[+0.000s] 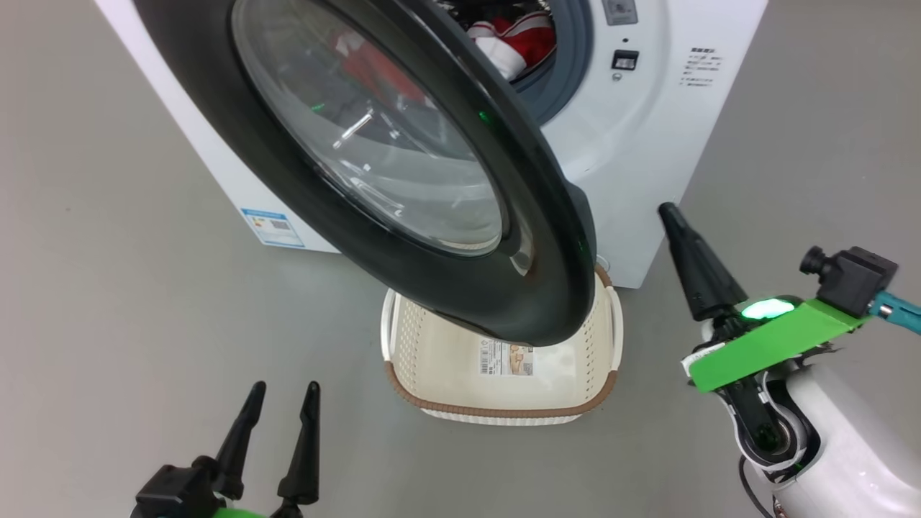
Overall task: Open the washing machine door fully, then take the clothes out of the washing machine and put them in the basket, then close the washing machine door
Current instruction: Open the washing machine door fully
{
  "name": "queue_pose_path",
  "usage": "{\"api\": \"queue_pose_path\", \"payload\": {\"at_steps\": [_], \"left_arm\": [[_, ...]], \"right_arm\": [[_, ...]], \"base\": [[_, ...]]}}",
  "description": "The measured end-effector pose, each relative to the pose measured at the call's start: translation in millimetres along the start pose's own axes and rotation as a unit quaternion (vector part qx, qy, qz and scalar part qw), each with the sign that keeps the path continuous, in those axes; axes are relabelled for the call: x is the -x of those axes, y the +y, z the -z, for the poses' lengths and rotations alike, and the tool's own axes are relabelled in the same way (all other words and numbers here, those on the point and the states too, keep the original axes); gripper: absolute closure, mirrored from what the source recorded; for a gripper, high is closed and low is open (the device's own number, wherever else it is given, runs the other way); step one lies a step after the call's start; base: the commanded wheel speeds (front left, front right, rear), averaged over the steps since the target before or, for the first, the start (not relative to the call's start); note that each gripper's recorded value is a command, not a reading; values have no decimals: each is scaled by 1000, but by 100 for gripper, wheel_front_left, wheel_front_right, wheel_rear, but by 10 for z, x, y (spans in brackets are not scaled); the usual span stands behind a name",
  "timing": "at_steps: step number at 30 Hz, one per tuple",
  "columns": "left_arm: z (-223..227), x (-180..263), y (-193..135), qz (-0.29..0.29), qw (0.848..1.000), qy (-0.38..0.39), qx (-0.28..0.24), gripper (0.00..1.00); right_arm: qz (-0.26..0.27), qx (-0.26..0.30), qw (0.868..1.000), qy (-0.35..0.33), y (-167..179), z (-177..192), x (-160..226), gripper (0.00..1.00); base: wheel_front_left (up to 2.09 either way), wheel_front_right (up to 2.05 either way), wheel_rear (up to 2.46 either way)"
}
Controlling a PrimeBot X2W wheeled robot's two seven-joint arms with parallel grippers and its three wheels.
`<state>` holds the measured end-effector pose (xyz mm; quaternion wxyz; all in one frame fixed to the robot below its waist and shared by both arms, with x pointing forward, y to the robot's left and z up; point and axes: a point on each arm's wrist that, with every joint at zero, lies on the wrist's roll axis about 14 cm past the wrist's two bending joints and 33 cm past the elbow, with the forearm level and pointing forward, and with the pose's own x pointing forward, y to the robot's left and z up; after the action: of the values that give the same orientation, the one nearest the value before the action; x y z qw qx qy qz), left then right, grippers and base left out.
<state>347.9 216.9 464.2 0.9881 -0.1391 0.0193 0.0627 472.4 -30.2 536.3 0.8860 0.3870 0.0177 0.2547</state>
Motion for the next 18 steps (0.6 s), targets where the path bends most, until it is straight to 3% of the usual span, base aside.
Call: {"api": "queue_pose_path", "payload": {"at_steps": [7,18], "left_arm": [[39,1,25,-7,1000,6,1,0],[9,-54,27,-8,1000,2,1,0]], "right_arm": [[-22,-77,996,47,125,182,-113,100],[-29,-170,977,125,234,357,-203,100]], "base": [[0,0,0],[0,0,0]]}}
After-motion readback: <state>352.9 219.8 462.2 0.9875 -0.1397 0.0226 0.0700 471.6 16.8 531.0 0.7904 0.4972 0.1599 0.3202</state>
